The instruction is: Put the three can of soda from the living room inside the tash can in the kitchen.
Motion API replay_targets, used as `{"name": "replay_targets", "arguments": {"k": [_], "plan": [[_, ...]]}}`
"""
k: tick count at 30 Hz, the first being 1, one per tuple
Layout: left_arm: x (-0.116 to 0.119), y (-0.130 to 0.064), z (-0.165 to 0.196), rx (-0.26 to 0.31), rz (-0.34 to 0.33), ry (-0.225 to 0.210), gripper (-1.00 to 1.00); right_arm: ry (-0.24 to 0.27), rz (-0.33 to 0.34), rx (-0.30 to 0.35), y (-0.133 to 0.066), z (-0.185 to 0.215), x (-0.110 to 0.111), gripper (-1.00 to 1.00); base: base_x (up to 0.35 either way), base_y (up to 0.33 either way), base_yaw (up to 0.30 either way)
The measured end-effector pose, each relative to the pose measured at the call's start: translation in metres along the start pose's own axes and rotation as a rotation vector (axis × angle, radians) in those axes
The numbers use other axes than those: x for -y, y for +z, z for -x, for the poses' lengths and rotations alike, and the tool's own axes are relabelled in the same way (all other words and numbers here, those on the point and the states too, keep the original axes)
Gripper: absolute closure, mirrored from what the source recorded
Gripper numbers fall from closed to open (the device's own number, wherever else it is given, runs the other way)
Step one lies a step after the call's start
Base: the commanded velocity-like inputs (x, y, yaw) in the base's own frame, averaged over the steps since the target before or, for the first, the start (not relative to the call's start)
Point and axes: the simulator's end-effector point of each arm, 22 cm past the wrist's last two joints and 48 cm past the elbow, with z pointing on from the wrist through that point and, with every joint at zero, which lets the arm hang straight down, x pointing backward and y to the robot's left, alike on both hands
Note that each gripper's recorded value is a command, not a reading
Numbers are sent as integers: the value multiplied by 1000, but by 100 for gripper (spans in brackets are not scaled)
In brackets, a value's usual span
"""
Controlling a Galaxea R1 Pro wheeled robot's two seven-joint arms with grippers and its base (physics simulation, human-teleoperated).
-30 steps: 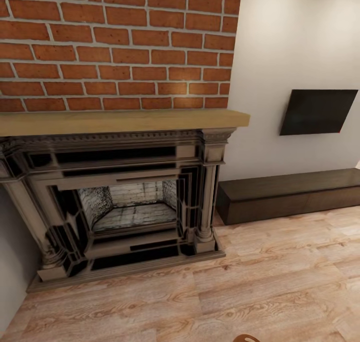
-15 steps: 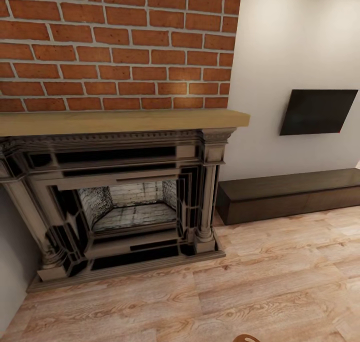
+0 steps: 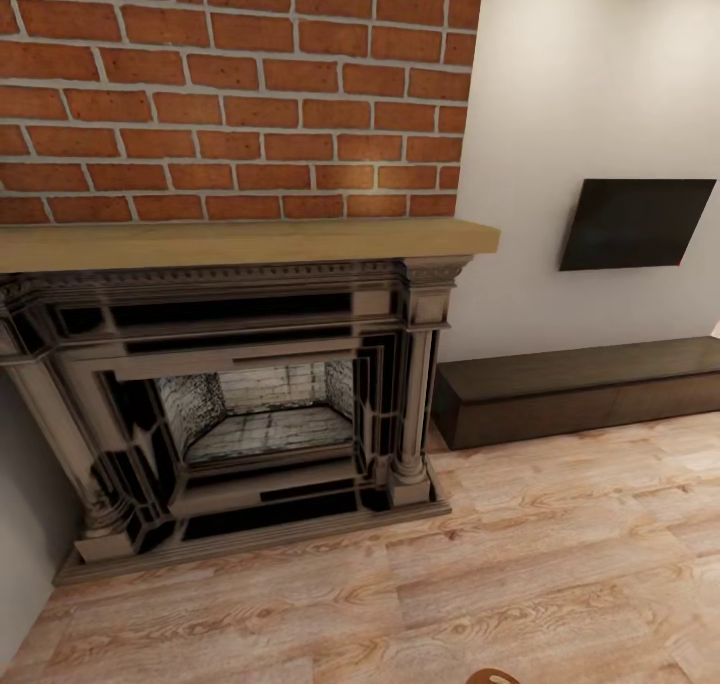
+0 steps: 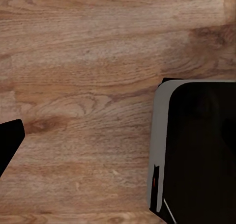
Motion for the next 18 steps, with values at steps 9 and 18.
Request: {"name": "replay_targets", "arguments": {"k": [9, 18], "plan": [[1, 0, 0, 1, -1, -2, -100, 0, 0, 0, 0, 0, 0, -100, 0, 0, 0], [1, 0, 1, 2, 1, -3, -100, 0, 0, 0, 0, 0, 0, -100, 0, 0, 0]]}}
